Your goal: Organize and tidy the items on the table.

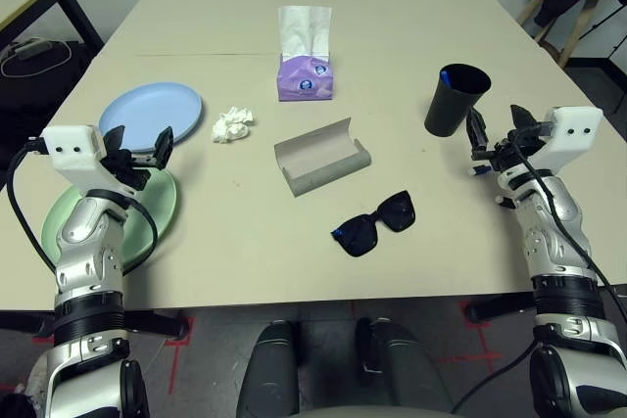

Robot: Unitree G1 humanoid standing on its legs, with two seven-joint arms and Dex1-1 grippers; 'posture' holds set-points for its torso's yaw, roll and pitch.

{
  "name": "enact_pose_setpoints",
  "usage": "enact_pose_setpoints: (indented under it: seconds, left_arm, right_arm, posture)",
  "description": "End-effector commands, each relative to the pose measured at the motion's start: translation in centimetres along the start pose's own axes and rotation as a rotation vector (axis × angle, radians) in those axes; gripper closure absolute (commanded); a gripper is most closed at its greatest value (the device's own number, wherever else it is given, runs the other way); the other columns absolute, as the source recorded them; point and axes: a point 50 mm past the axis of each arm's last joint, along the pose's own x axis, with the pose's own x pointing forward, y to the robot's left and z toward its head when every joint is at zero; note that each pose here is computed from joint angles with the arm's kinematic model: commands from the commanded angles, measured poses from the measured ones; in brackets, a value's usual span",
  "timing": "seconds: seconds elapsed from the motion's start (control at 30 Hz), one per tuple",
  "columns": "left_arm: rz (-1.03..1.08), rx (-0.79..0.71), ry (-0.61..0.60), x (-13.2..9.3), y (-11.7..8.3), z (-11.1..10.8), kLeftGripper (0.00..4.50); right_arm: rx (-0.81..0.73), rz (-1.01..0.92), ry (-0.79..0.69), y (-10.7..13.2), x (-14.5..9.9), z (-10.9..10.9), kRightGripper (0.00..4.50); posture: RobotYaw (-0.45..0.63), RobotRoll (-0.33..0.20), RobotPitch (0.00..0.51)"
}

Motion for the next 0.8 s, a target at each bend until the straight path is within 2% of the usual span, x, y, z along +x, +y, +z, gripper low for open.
enact_pose_setpoints:
  seconds: [0.03,0.5,0.67,0.8]
  left_arm:
    - [0.0,-0.015,0.005,0.0,0.2,-0.1,0.0]
    - [0.006,-0.017,0.003,0.0,0.2,-0.2,0.0]
    - [0.004,-0.013,0.002,-0.1,0.2,-0.1,0.0]
    - [0.005,-0.011,0.002,-0.2,0.3,-0.1,0.0]
  right_arm:
    - [0.004,-0.024,-0.008,-0.5,-0.3,-0.1,0.02]
    - [-0.003,-0.028,0.002,-0.6,-0.2,0.0,0.02]
    - [0.069,0.163,-0.015,0.7,-0.2,0.8,0.02]
    - [0.021,0.383,-0.025,1.5,-0.4,1.6,0.02]
  posture:
    - [0.08,0.0,0.086]
    - [0.08,0.0,0.086]
    - [0.09,0.0,0.087]
    - [0.09,0.0,0.089]
